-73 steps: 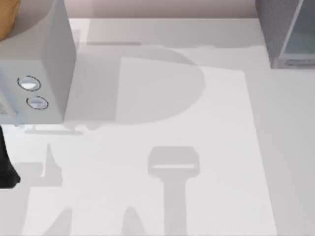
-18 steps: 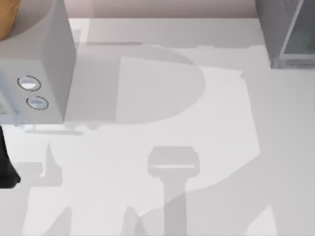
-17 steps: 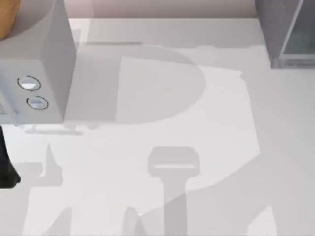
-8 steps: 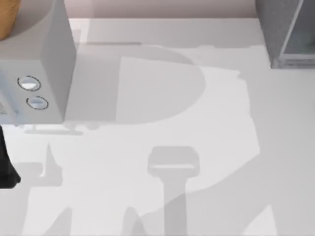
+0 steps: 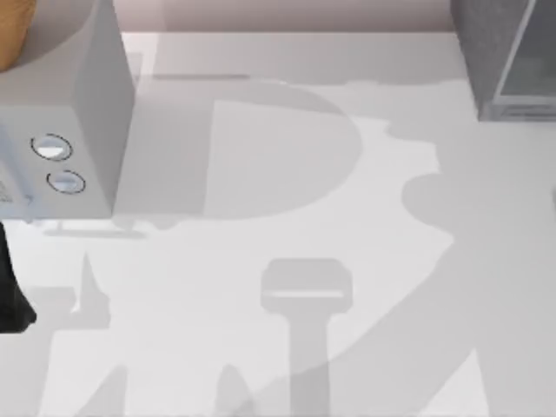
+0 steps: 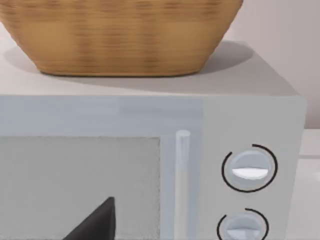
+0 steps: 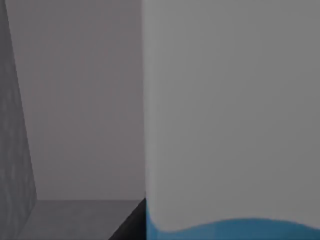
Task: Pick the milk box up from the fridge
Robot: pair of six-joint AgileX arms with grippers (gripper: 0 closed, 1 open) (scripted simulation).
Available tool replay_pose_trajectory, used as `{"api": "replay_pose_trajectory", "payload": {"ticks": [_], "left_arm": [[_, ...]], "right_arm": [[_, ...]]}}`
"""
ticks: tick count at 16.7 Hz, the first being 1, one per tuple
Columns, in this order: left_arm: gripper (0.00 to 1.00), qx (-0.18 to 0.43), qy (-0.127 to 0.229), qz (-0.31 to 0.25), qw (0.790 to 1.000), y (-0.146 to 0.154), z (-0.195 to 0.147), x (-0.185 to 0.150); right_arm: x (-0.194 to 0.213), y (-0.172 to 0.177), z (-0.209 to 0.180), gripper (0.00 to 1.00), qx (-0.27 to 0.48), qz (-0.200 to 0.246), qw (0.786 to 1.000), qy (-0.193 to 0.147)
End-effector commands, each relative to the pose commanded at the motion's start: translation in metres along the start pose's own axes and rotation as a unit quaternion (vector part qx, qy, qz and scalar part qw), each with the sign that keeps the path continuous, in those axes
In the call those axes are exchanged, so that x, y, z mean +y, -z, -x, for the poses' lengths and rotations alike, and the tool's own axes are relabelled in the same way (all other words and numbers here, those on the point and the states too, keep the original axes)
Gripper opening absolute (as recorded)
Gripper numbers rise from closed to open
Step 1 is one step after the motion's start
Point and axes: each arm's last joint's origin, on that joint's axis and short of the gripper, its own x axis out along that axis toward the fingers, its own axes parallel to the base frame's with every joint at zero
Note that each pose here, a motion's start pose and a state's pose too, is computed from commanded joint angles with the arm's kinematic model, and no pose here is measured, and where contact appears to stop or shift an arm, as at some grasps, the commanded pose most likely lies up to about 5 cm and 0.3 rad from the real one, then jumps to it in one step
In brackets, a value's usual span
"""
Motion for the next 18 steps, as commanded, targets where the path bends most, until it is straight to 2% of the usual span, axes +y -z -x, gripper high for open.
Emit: {"api": "replay_pose_trajectory", "payload": {"ticks": [6, 14, 18], "left_arm": [[1.00, 0.000, 0.000, 0.000, 1.000, 0.000, 0.000, 0.000], [1.00, 0.000, 0.000, 0.000, 1.000, 0.000, 0.000, 0.000], [1.00, 0.000, 0.000, 0.000, 1.000, 0.000, 0.000, 0.000]], "right_arm": [[0.000, -0.001, 0.008, 0.00, -0.001, 0.000, 1.000, -0.003], [0.000, 0.005, 0.090, 0.00, 0.008, -0.002, 1.000, -0.001], [0.000, 0.003, 0.100, 0.00, 0.003, -0.001, 1.000, 0.000]]}}
